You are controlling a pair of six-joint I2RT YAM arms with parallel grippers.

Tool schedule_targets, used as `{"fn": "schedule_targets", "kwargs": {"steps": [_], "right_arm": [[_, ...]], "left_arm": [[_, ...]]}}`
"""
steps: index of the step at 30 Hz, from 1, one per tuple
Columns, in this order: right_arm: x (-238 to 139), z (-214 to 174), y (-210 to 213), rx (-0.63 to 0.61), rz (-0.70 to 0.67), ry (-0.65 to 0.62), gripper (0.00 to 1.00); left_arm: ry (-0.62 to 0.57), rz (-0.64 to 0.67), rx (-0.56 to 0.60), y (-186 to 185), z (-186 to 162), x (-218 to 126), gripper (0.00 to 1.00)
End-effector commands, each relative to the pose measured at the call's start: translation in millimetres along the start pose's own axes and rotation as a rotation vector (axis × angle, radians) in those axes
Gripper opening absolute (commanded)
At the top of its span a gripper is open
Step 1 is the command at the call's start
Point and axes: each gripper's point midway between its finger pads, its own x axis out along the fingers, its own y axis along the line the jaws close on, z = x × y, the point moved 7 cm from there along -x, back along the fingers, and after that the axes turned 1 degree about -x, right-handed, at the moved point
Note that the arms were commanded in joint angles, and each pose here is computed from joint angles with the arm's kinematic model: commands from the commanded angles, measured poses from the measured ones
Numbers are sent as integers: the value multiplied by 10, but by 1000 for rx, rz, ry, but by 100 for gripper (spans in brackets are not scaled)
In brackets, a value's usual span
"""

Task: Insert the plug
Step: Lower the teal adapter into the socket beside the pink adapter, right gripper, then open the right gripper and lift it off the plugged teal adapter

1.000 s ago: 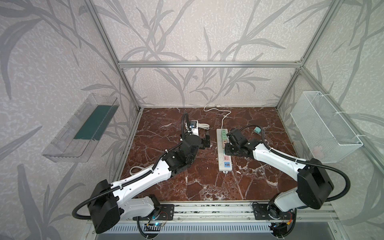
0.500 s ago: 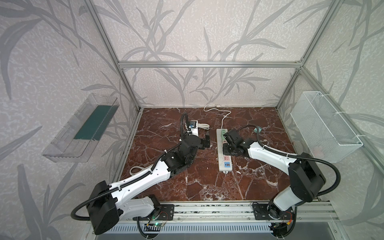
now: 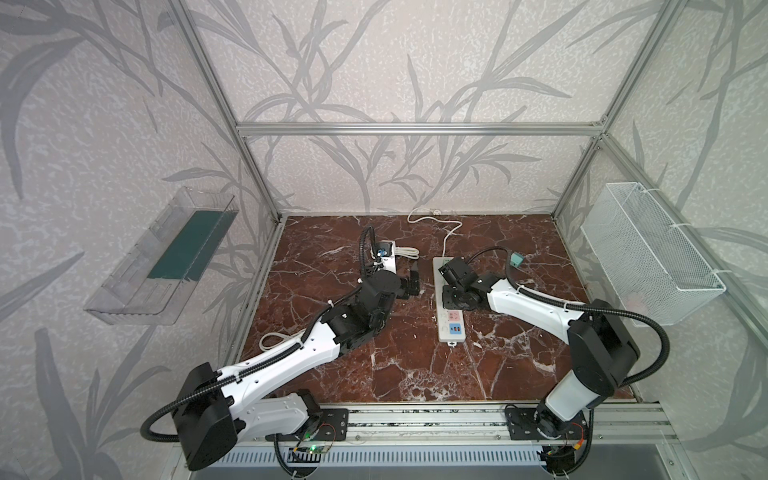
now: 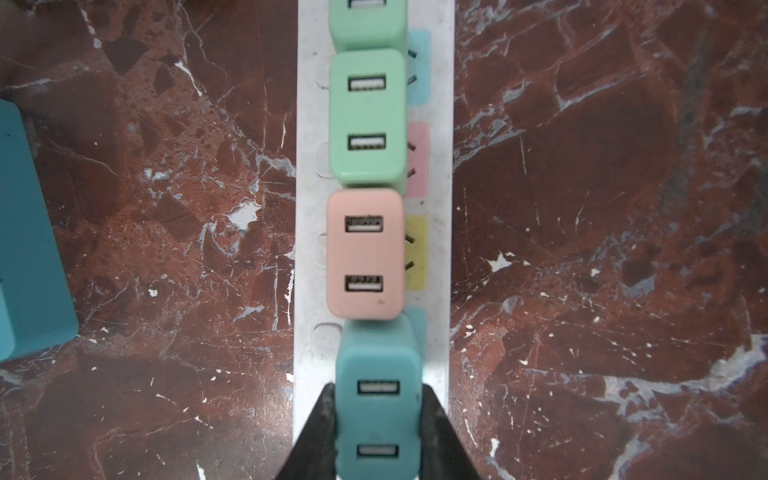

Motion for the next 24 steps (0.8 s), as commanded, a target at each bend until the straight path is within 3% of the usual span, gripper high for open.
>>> {"fn": "schedule_targets", "kwargs": {"steps": [1,8,13,14,16,24], "right_arm": [[221,-141,-113,-30,-127,63,0],[484,-331,-145,-47,-173,165,0],[362,-288,-129,-28,-139,145,0],[309,-257,-111,-24,-121,133,3],[168,-163,-50,-9,-64,103,25],[-433,257,52,-51,33,-60,51]], "left_arm": [[-22,1,-25,27,44,-42,99],[-19,-1,-24,25,39,-42,99],[-26,10,-19,40,40,-41,99],[-20,6,-18,32,29,-37,99],[-20,3,-20,30,28,-34,99],[-26,14,-11,46,39,-38,99]]}}
